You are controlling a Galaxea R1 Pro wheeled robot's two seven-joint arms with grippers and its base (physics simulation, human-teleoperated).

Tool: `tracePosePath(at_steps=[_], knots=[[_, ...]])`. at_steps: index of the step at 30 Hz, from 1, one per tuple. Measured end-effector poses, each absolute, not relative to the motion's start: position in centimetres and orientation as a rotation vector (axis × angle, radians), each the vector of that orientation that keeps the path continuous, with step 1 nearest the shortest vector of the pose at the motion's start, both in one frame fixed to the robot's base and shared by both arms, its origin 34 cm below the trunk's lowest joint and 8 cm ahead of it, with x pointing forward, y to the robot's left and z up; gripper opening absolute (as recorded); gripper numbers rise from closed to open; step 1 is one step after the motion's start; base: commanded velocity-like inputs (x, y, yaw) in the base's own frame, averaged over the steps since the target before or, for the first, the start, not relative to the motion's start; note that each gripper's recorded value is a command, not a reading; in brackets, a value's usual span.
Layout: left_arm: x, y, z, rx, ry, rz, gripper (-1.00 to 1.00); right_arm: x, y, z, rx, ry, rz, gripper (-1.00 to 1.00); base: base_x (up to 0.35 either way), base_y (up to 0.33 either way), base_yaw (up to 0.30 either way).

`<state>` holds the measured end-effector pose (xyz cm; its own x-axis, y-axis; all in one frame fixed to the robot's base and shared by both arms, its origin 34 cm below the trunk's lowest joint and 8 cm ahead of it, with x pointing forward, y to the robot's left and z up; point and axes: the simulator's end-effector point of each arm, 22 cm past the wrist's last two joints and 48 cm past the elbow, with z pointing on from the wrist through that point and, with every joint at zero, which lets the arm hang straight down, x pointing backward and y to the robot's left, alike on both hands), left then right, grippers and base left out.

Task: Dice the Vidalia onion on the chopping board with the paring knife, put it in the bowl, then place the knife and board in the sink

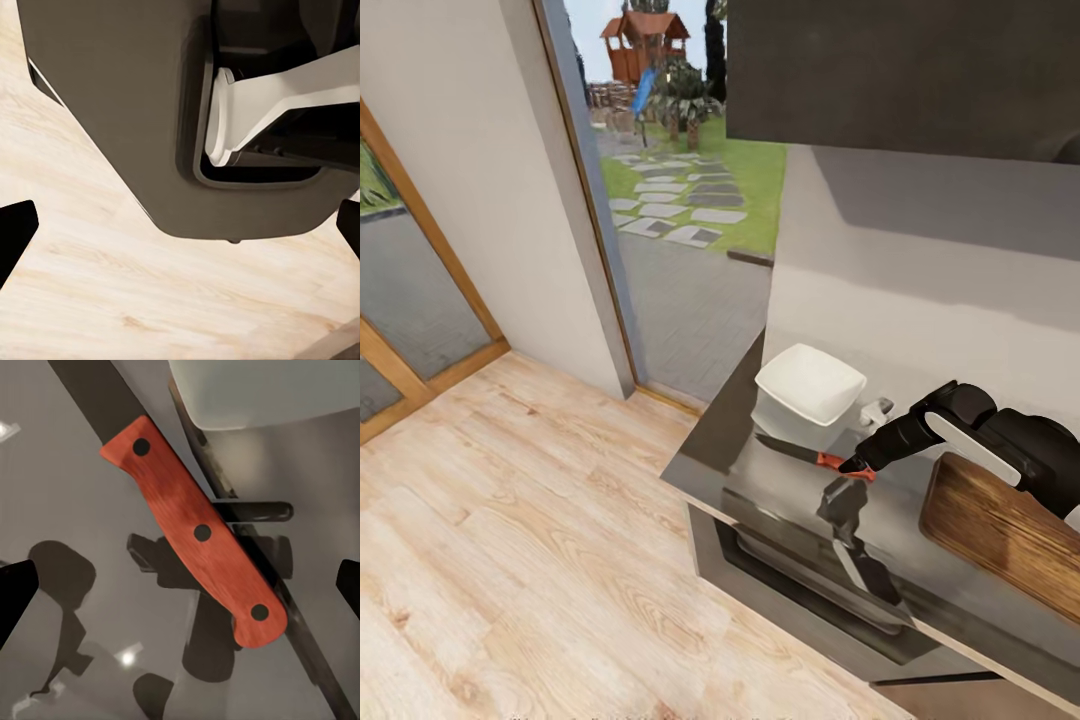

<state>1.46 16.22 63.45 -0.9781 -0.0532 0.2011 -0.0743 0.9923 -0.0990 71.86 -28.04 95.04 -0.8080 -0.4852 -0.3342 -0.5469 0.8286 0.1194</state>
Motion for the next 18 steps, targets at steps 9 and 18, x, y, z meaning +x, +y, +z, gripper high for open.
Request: tracePosePath(at_steps=[9,18], knots=[[1.18,16.19,63.53,0.096,-2.929,0.157,1.00,71.82,-28.04,94.55,-0.787,2.728,0.307,1.00,0.000,0.000,0.000],[0.83,16.19,63.63,0.096,-2.919,0.156,1.00,71.77,-28.04,94.00,-0.787,2.736,0.312,1.00,0.000,0.000,0.000]])
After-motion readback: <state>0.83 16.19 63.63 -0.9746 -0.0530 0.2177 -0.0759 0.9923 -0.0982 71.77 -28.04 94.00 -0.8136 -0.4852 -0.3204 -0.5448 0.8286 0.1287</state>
